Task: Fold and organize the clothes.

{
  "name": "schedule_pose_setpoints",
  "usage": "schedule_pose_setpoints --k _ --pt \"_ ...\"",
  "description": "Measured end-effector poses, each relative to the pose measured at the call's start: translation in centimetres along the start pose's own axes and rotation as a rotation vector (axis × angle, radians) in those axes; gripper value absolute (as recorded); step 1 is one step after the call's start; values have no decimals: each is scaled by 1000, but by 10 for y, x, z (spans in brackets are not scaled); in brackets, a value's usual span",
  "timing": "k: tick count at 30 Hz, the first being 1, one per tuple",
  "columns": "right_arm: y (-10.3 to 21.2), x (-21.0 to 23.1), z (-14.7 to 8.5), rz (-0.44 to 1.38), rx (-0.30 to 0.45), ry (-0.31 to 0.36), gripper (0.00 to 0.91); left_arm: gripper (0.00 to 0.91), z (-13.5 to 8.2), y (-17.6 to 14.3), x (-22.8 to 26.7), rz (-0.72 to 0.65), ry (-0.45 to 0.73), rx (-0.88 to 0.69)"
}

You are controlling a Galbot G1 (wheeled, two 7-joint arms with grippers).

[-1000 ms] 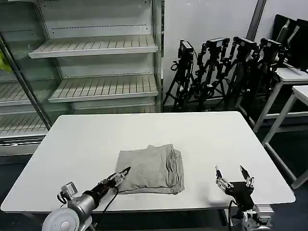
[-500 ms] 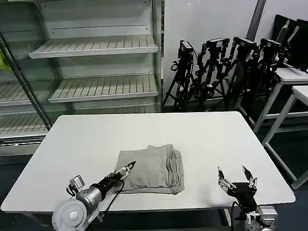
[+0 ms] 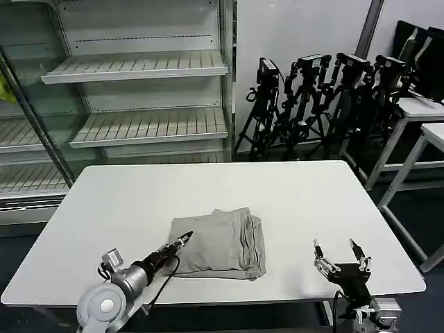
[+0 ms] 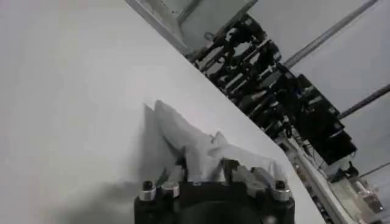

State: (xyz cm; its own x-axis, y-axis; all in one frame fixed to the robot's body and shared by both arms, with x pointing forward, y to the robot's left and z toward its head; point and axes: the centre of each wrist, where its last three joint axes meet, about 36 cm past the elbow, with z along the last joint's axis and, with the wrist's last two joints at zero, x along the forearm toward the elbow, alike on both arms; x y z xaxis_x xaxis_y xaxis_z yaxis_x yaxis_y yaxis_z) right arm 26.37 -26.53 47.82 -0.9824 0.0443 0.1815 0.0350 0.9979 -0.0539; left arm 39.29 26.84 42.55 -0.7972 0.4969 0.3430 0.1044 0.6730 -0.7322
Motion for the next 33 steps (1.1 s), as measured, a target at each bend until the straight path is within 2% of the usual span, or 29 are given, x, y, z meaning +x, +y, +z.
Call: schedule_pose_setpoints --k 13,19,26,33 --pt "0 5 -5 4 -4 -12 907 20 0 -2 8 10 -27 49" --pt "3 5 -7 -3 -10 -19 907 20 -8 3 23 -12 -48 49" --pt "6 -2 -6 -23 -18 -24 907 20 -46 34 68 -123 -123 6" --pt "8 -12 -6 -43 -28 -32 907 20 -110 55 139 -270 -249 -107"
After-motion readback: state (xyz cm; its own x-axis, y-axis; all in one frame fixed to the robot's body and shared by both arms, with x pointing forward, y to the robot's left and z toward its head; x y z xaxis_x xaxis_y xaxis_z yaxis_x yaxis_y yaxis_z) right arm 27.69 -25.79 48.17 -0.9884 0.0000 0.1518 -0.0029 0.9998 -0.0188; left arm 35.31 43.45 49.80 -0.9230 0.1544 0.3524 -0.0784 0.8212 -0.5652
